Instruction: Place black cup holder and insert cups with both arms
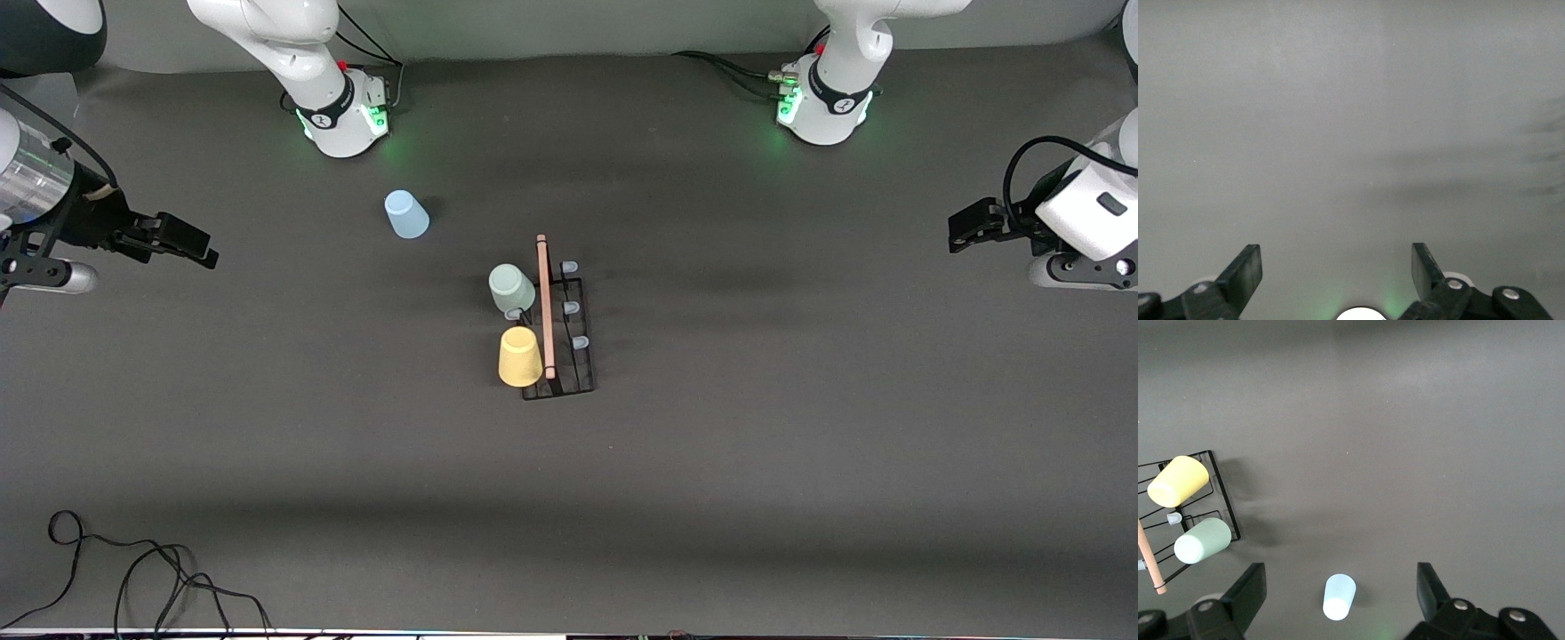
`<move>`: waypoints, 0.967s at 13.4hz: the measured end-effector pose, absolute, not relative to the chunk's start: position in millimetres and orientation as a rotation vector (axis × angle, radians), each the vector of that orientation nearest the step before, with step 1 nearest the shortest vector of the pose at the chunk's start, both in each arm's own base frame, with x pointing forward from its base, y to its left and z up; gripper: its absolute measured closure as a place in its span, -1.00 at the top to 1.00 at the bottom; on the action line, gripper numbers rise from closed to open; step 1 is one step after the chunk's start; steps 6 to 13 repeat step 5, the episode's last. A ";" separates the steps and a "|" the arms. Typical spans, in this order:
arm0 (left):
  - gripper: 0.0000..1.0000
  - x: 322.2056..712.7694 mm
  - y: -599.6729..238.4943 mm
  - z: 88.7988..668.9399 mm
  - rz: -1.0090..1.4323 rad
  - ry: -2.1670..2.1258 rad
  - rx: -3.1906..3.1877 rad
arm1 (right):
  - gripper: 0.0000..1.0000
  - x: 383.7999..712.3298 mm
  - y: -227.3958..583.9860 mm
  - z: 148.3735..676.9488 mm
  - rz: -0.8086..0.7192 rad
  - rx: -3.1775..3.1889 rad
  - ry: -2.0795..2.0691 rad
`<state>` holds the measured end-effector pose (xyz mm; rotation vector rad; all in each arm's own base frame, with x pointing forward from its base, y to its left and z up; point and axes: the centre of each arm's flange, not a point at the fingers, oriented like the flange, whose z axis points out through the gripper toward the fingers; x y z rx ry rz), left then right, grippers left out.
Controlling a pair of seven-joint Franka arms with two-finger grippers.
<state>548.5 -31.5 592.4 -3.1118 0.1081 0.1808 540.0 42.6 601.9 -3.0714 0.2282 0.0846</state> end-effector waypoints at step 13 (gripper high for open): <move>1.00 549.6 -31.5 594.7 0.161 0.108 -3.114 | 1.00 531.4 52.0 613.9 0.057 -3.127 0.119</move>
